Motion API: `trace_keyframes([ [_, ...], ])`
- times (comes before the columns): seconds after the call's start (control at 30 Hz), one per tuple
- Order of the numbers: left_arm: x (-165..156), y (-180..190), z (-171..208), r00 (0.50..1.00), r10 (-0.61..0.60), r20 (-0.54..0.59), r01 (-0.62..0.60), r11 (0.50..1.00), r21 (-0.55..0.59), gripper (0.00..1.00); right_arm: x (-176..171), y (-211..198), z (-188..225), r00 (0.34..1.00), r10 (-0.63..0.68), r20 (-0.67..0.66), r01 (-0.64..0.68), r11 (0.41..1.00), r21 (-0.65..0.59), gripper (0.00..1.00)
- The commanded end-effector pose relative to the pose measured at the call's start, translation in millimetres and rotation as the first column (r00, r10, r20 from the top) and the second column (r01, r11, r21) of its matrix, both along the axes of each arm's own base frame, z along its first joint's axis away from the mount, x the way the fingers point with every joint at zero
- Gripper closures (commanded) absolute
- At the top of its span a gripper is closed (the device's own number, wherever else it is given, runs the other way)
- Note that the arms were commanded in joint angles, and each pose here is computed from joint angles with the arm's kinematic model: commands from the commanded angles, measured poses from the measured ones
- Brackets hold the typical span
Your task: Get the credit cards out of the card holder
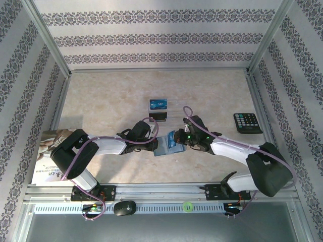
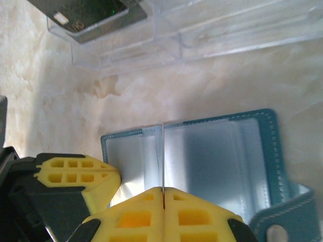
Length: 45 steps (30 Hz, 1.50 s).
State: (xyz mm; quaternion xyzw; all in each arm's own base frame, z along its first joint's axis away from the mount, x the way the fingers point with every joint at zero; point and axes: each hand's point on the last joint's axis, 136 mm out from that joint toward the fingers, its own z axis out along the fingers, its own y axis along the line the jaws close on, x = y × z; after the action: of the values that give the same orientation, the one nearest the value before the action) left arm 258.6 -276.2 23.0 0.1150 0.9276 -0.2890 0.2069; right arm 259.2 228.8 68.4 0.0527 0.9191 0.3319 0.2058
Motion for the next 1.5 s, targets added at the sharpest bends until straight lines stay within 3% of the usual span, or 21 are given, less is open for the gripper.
trace_keyframes([
  [0.0,-6,6,-3,0.999,-0.006,-0.035,0.007,1.0,0.02,1.0,-2,-3,10,0.998,0.037,0.054,-0.037,0.999,-0.002,1.0],
  [0.07,3,2,21,1.0,-0.002,0.025,0.002,1.0,-0.026,0.84,0,5,29,0.99,0.074,0.118,-0.079,0.996,0.038,1.0],
  [0.13,12,-2,50,0.995,0.004,0.095,0.004,0.996,-0.085,0.76,2,11,51,0.976,0.103,0.192,-0.119,0.99,0.078,1.0],
  [0.33,29,-1,130,0.957,0.075,0.279,0.024,0.942,-0.335,0.63,7,21,109,0.918,0.096,0.385,-0.188,0.96,0.21,1.0],
  [0.5,30,-2,177,0.924,0.135,0.359,0.088,0.836,-0.542,0.6,8,25,139,0.887,0.04,0.461,-0.212,0.92,0.329,1.0],
  [0.77,24,-3,208,0.904,0.172,0.391,0.146,0.737,-0.66,0.59,9,27,160,0.867,-0.028,0.498,-0.225,0.87,0.44,1.0],
  [1.2,30,9,206,0.91,0.215,0.353,0.092,0.726,-0.681,0.58,4,24,178,0.849,-0.07,0.524,-0.236,0.836,0.495,1.0],
  [1.47,21,-3,223,0.914,0.156,0.374,0.191,0.647,-0.738,0.68,5,37,180,0.847,-0.049,0.529,-0.264,0.826,0.499,1.0],
])
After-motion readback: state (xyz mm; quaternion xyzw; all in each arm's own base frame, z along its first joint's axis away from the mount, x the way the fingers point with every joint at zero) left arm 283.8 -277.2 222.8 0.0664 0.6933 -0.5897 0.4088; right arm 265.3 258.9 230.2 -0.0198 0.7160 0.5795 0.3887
